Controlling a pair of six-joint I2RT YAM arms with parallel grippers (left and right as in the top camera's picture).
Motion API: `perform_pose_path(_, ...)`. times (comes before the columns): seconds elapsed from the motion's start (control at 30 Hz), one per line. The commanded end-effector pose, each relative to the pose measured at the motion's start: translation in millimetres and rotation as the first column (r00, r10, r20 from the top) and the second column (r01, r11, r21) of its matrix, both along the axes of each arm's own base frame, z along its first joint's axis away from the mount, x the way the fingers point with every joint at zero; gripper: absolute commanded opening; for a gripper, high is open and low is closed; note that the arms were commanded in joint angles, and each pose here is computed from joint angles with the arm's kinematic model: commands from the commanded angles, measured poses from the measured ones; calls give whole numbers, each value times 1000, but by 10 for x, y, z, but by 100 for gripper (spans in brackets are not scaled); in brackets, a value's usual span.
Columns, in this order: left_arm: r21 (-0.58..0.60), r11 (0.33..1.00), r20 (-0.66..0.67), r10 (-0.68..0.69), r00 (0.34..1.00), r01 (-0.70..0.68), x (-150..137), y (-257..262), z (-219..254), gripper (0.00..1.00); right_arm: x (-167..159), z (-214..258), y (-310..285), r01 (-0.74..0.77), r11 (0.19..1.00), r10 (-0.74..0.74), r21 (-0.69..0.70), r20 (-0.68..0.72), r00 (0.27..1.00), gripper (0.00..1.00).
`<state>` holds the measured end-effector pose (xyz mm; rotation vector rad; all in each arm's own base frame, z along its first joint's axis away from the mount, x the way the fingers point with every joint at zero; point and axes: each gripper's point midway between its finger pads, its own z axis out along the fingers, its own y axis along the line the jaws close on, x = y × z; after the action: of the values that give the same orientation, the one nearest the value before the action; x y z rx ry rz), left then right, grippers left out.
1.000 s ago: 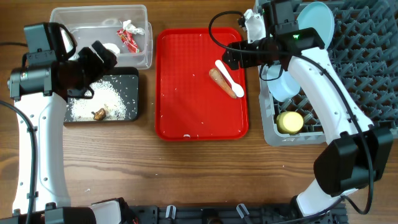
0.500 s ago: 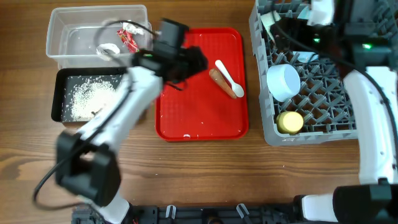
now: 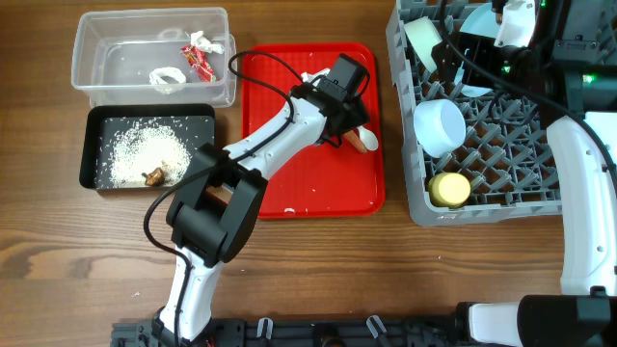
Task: Sort waste into correct bins and load items into the dishwasher rack
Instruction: 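Reach the left gripper to the carrot on the red tray and grasp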
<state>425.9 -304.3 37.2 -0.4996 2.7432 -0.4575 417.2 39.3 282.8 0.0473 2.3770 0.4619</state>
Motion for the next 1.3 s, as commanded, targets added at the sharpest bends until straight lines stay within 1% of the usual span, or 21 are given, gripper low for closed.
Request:
perform_pose_path(0.0,38,999,12,-35,999,34,66,9,-120,84,-22,59,-19,12,1000,-12,-12,14,1000,99)
perform_pose_path(0.1,3,997,-54,-80,995,80,-13,-49,-314,82,-26,54,-18,12,1000,-12,-11,11,1000,99)
perform_pose_path(0.2,8,996,-64,-84,994,85,-22,-34,-331,74,-26,54,-18,12,1000,-12,-12,11,1000,99)
perform_pose_path(0.27,54,994,-73,-89,993,93,-32,35,-291,65,-28,51,-18,12,1000,-12,-12,10,1000,99)
perform_pose_path(0.37,165,979,-94,-104,990,118,-47,228,-174,64,-31,48,-18,12,1000,-12,-11,8,1000,99)
perform_pose_path(0.47,271,946,-105,-157,982,180,-19,429,-17,64,-31,50,-18,12,1000,-12,-12,9,1000,99)
perform_pose_path(0.5,276,940,-102,-178,979,199,6,447,-4,64,-31,48,-18,12,1000,-12,-11,8,1000,99)
perform_pose_path(0.67,278,943,-107,-161,981,185,40,523,-16,65,-43,39,-18,12,1000,-12,-12,2,1000,99)
perform_pose_path(0.73,250,949,-116,-170,979,194,10,463,-19,65,-50,32,-17,12,1000,-12,-11,-2,1000,99)
perform_pose_path(0.77,216,953,-129,-187,974,211,-39,382,-23,65,-51,29,-17,12,1000,-12,-11,-3,1000,100)
perform_pose_path(0.8,195,960,-139,-174,975,199,-84,321,-25,65,-52,29,-17,12,1000,-12,-11,-4,1000,100)
perform_pose_path(0.93,169,977,-143,-105,984,129,-159,152,-76,65,-53,29,-16,12,1000,-12,-11,-4,1000,99)
perform_pose_path(1.0,165,979,-152,-98,984,123,-186,47,-238,66,-58,24,-17,12,1000,-12,-11,-7,1000,99)
perform_pose_path(1.1,151,980,-205,-100,974,132,-269,-13,-474,66,-69,14,-16,12,1000,-12,-11,-13,1000,99)
perform_pose_path(1.13,135,982,-215,-100,972,131,-263,-12,-494,65,-72,12,-16,12,1000,-12,-11,-15,1000,99)
perform_pose_path(1.2,122,985,-221,-92,971,121,-237,18,-490,57,-76,7,-16,11,1000,-11,-11,-17,1000,99)
perform_pose_path(1.27,107,987,-233,-88,968,116,-232,38,-489,44,-79,4,-17,11,1000,-11,-12,-19,1000,100)
